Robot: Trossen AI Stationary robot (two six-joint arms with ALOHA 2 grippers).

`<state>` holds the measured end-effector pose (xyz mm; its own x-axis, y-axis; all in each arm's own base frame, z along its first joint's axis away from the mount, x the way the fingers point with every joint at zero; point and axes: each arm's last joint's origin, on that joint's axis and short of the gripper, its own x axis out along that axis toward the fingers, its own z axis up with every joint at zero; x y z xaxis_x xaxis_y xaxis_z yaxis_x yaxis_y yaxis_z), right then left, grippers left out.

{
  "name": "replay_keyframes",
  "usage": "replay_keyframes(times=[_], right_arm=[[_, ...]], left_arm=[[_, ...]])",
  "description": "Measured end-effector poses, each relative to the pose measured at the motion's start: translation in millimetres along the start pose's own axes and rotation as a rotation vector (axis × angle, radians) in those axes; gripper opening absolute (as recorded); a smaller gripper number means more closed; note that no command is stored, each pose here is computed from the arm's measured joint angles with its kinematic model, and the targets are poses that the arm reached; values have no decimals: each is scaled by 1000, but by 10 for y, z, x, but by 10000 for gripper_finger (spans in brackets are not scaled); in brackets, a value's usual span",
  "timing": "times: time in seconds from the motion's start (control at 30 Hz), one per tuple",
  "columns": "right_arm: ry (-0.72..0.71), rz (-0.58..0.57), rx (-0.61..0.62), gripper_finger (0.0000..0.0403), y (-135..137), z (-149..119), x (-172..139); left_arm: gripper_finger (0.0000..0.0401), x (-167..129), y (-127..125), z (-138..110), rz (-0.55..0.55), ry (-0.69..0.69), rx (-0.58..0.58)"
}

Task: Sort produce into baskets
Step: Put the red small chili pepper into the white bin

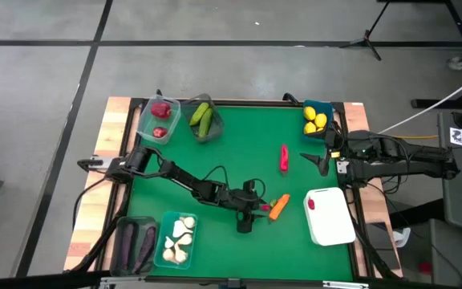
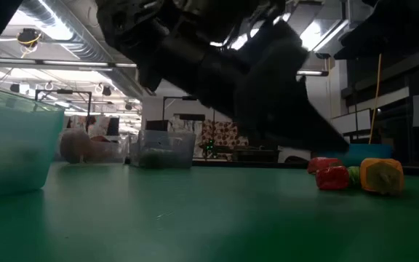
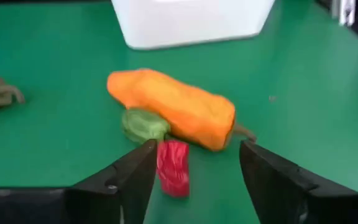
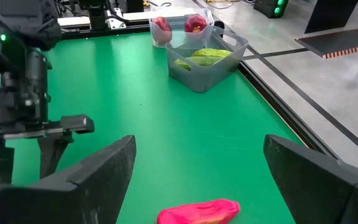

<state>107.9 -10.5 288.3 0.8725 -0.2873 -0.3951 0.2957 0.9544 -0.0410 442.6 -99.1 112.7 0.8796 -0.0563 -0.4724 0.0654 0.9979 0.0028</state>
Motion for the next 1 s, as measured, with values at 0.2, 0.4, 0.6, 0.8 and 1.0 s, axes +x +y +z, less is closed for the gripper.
replay_keyframes(times=[0.2,0.4,0.6,0.8,1.0], right_arm=[[0,0,0,351,0,0,0],[0,0,0,351,0,0,0],[0,0,0,351,0,0,0],[0,0,0,351,0,1,0],[-1,0,0,351,0,1,-1]], left_arm=[[246,31,74,-20,45,-8,-9],[246,38,127,-35,53,9,-55],[246,47,115,-3,46,-3,-59],[247,200,90,-93,15,32,-57],[246,204,90,-92,19,60,-79]])
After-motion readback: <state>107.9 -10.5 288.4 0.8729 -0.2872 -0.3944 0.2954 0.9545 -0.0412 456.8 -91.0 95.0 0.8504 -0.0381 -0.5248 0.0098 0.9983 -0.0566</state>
